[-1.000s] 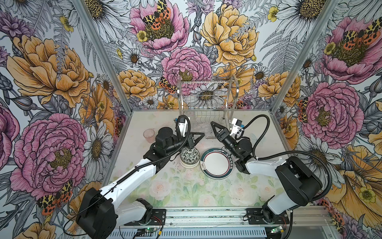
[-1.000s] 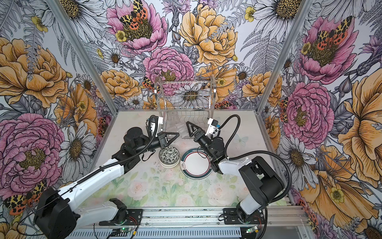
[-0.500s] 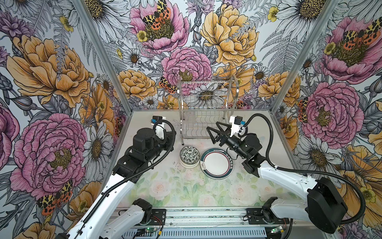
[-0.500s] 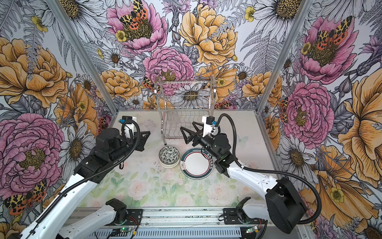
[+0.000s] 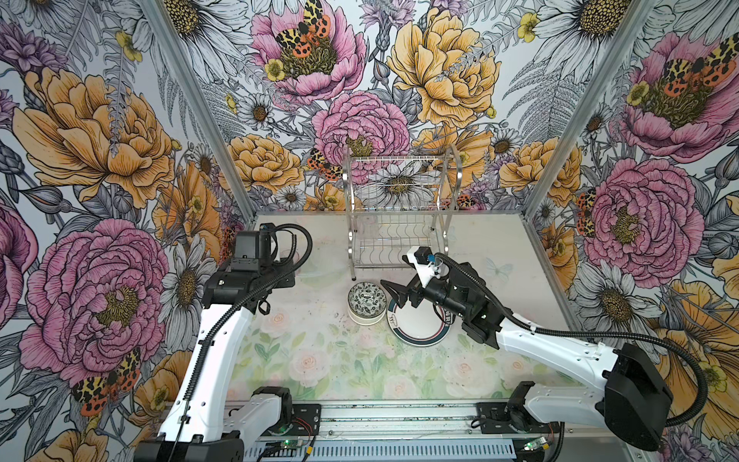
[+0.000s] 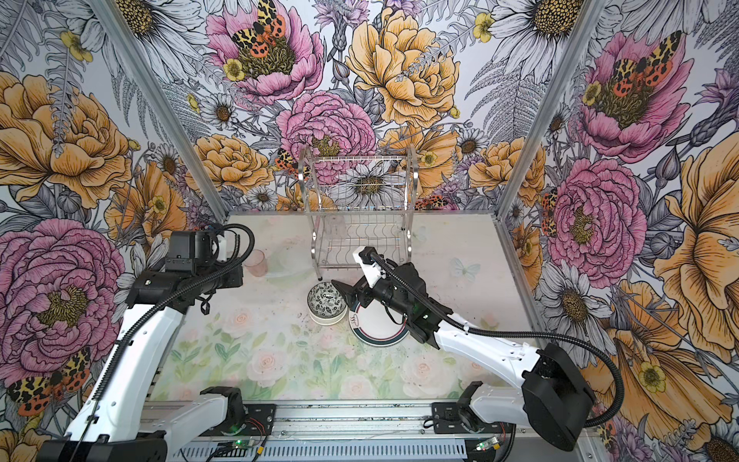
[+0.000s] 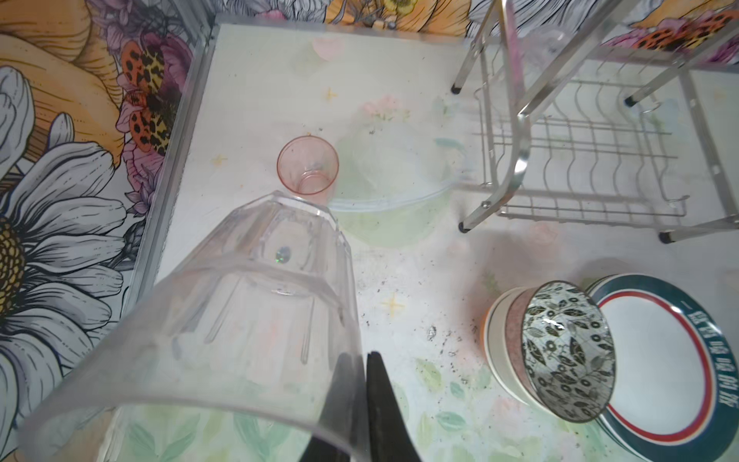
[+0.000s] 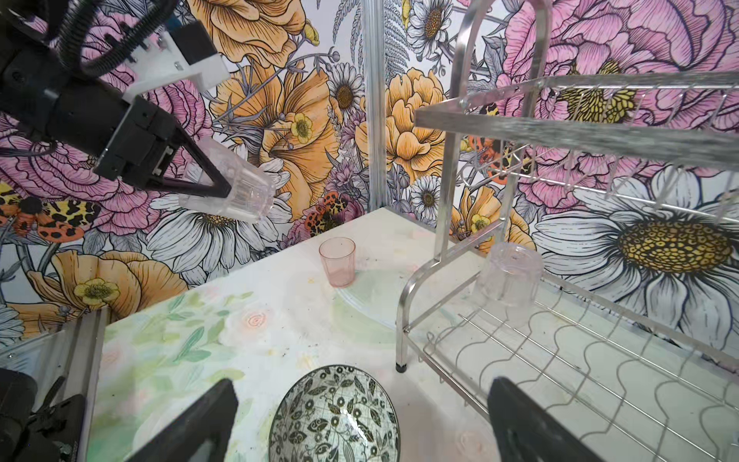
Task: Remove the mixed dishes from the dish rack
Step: 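Lower the clear cup upside down beside the pink cup and open the left gripper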
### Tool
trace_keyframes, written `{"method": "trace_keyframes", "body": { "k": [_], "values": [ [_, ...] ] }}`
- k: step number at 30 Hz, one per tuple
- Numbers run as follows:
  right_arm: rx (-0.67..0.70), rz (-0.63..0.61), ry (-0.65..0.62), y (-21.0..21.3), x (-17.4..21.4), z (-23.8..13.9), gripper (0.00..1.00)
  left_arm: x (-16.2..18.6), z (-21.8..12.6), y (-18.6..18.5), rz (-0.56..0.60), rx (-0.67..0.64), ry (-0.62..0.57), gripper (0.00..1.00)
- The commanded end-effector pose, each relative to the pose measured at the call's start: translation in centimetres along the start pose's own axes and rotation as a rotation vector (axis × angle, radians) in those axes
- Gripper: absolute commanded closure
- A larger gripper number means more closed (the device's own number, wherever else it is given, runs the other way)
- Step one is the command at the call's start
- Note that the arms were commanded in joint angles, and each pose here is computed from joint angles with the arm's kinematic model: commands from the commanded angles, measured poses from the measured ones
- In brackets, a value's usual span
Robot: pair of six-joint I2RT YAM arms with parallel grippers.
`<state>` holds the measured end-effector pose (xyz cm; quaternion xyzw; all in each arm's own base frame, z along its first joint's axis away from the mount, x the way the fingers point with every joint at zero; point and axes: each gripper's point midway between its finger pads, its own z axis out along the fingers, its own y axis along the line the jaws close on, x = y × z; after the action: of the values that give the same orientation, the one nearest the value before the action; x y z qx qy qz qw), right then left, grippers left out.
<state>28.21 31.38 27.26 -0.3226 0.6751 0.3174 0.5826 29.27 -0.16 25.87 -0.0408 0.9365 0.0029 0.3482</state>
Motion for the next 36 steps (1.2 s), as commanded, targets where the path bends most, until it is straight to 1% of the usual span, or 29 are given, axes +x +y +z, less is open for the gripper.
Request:
{"method": "trace_keyframes", "body": {
  "k": [1, 4, 8, 11, 17, 19, 20, 23, 29, 35, 36],
  "values": [
    [0.015, -0.049, -0.026, 0.0, -1.6, 0.1, 0.00, 0.6, 1.0, 2.0, 0.009, -0.072, 0.062, 1.00],
    [0.025, -0.053, -0.028, -0.1, -1.6, -0.1, 0.00, 0.8, 2.5, 3.3, -0.022, -0.101, 0.110, 1.00],
    [0.039, -0.059, -0.038, -0.3, -1.7, -0.5, 0.00, 1.1, 4.9, 5.9, -0.038, -0.183, 0.180, 1.00],
    [0.040, -0.059, -0.036, -0.3, -1.5, -0.5, 0.00, 1.2, 7.3, 6.8, -0.044, -0.182, 0.218, 1.00],
    [0.051, -0.059, -0.064, -0.6, -2.0, 0.0, 0.00, 0.0, 11.4, 8.6, -0.115, -0.176, 0.261, 1.00],
    [0.055, -0.063, -0.061, -0.7, -2.0, 0.1, 0.00, -0.5, 12.5, 9.2, -0.118, -0.201, 0.270, 1.00],
    [0.059, -0.062, -0.060, -0.7, -1.9, 0.1, 0.00, -1.0, 12.9, 9.5, -0.100, -0.225, 0.261, 1.00],
    [0.076, -0.066, -0.052, -1.0, -1.6, 0.0, 0.00, -1.2, 14.3, 9.9, -0.079, -0.260, 0.280, 1.00],
    [0.096, -0.073, -0.042, -1.3, -1.3, -0.3, 0.00, 0.0, 16.9, 9.9, -0.082, -0.250, 0.347, 1.00],
    [0.104, -0.085, -0.038, -1.5, -1.1, -0.1, 0.00, -0.3, 18.2, 10.0, -0.070, -0.240, 0.362, 1.00],
    [0.103, -0.082, -0.039, -1.5, -1.1, -0.1, 0.00, 0.2, 19.1, 10.0, -0.066, -0.238, 0.387, 1.00]
  ]
}}
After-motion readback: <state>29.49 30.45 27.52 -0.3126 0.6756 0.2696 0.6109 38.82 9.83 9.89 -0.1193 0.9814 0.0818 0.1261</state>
